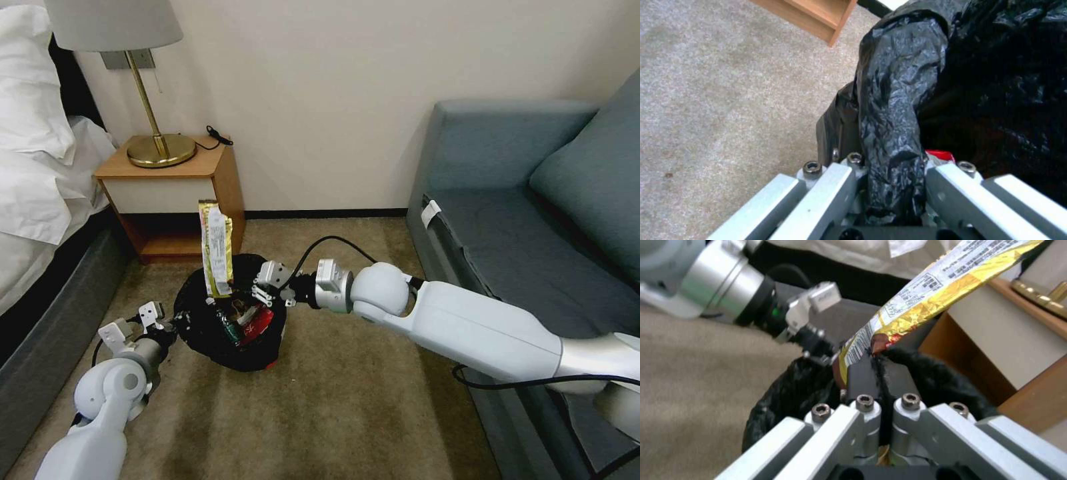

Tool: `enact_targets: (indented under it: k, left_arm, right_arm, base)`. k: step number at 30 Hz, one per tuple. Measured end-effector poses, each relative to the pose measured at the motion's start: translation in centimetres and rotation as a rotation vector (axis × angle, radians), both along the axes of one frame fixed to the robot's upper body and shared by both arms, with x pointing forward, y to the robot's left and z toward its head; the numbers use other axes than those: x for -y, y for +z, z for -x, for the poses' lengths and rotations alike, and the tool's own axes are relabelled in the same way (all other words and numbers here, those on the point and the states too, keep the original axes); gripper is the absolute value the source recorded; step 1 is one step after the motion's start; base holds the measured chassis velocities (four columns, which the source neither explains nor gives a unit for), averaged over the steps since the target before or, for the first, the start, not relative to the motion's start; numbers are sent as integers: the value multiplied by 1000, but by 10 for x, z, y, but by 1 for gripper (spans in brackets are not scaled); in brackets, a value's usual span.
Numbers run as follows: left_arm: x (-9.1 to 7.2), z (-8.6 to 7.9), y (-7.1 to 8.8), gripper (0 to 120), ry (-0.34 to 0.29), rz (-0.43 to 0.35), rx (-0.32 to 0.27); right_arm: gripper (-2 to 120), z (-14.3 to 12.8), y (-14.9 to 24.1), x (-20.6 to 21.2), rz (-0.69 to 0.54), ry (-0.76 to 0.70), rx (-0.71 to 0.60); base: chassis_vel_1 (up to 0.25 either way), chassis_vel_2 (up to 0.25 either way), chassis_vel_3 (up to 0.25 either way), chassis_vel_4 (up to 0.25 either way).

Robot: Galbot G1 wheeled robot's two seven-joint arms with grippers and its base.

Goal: Pick up the trash bin, then pick up the garbage on the floor and place it into the trash bin.

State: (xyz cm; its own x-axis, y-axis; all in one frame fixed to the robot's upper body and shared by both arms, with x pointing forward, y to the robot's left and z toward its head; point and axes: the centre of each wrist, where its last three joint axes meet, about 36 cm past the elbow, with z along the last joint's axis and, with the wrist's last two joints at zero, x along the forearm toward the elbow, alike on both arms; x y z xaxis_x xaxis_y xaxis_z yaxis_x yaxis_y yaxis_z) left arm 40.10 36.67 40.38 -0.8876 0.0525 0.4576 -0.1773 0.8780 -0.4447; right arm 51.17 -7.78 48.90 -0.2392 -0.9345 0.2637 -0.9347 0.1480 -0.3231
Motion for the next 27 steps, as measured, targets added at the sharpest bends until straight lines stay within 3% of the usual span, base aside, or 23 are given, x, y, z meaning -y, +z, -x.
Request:
enact_targets:
  k: [13,17,20,21,27]
  left_arm:
    - [0,2,1,2,2,13,2]
    - [0,2,1,2,2,15,3]
    - [0,2,3,2,1,18,6]
    - [-1,2,4,2,2,19,8]
    - [-2,3,5,2,3,22,9]
  right_arm:
    - [0,9,-34,-11,35,12,-25]
    - [6,9,-35,-13,35,12,-27]
    - [11,8,-37,-15,36,9,-29]
    - [22,7,-38,-16,37,8,-30]
    - [43,5,-37,-17,36,5,-27]
  base:
    - [0,0,0,0]
    - [0,0,0,0]
    - [0,0,0,0]
    - [0,0,0,0]
    - [0,0,0,0]
